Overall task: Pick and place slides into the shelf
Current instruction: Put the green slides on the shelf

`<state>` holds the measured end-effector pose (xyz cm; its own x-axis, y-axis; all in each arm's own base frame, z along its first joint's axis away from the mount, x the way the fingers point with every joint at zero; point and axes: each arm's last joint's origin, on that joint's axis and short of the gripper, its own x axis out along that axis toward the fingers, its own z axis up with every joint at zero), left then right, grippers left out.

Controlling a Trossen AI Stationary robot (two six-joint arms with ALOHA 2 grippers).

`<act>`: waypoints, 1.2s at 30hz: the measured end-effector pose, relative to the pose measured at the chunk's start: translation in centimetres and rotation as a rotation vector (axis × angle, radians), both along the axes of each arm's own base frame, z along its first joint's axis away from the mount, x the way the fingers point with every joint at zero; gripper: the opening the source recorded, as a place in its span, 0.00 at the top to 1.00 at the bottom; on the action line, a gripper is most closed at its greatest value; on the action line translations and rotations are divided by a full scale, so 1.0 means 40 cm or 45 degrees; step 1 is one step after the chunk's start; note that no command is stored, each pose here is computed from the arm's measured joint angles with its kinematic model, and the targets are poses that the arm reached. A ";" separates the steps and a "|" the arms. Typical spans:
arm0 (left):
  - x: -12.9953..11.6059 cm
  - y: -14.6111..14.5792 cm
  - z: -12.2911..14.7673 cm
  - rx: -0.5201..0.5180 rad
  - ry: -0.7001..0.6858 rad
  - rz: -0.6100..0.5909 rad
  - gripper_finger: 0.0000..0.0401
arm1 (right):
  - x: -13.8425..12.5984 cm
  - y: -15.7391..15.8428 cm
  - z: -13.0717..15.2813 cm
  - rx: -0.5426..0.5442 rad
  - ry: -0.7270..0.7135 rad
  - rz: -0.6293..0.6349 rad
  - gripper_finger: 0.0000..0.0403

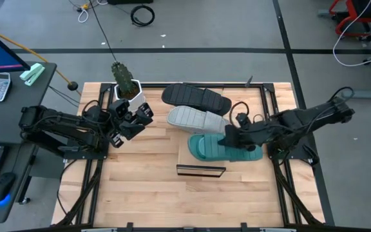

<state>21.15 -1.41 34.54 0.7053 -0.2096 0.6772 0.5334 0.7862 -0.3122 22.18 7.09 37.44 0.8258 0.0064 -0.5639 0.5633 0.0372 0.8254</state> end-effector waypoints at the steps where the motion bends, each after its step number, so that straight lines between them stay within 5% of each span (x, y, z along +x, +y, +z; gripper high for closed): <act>1: 0.000 0.000 0.000 0.000 0.000 0.000 0.57 | 0.007 0.003 -0.004 0.004 0.003 0.000 0.98; 28: -0.013 -0.003 0.010 0.077 -0.063 -0.017 0.56 | 0.160 -0.026 -0.045 0.084 -0.130 -0.065 0.98; 36: -0.052 0.005 0.019 0.166 0.118 0.081 0.62 | 0.187 -0.038 -0.006 0.011 -0.131 -0.024 0.98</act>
<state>19.05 -1.20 35.29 0.7781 -0.2441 0.5787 0.4547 0.8546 -0.2509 29.67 5.57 37.19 0.8793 -0.0053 -0.4762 0.4762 0.0198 0.8791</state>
